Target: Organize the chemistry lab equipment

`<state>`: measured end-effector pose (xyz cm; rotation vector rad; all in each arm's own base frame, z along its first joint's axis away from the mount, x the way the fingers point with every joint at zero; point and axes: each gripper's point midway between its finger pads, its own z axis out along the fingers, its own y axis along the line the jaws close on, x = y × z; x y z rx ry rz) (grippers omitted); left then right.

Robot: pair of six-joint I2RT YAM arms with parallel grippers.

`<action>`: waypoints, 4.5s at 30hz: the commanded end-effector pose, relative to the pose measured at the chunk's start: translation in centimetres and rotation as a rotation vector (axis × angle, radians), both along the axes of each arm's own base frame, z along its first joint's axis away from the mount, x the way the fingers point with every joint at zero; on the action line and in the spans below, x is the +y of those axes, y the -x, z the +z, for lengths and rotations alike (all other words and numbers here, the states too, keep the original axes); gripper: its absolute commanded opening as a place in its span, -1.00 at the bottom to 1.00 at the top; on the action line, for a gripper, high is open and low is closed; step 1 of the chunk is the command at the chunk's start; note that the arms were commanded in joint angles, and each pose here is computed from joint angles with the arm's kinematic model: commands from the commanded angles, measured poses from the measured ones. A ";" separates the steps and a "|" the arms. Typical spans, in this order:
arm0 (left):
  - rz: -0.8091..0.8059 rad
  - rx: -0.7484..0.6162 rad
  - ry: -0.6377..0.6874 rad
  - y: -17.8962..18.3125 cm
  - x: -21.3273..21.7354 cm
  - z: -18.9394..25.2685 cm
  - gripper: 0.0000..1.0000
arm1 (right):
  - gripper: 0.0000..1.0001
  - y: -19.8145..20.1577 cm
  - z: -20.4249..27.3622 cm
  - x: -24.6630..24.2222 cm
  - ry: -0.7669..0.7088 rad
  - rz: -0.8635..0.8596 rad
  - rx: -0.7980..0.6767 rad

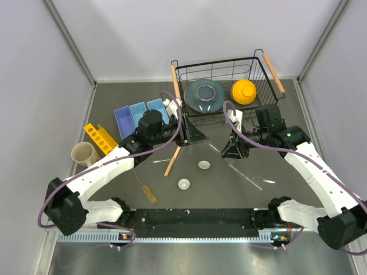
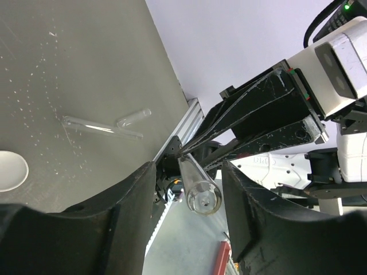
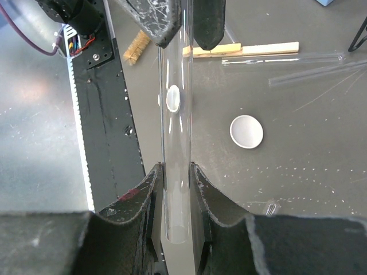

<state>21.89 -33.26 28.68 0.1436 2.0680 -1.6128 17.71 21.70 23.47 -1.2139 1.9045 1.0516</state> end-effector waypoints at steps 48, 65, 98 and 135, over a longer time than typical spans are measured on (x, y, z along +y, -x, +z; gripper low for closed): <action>0.752 -0.186 -0.925 -2.2 27.6 -1.1 -0.80 | 0.86 -4.5 -4.8 -5.4 0.041 -0.205 -0.135; 1.095 -0.126 -1.087 -11.4 39.5 2.3 -0.80 | 0.86 -3.8 -5.8 -5.6 0.051 -0.209 -0.116; 1.281 0.033 -1.074 -18.5 48.5 -0.8 -0.81 | 0.86 -3.7 -6.9 -5.3 0.050 -0.195 -0.051; 1.230 0.075 -1.095 -19.7 48.7 -3.3 -0.80 | 0.86 -3.6 -7.1 -5.3 0.052 -0.189 -0.045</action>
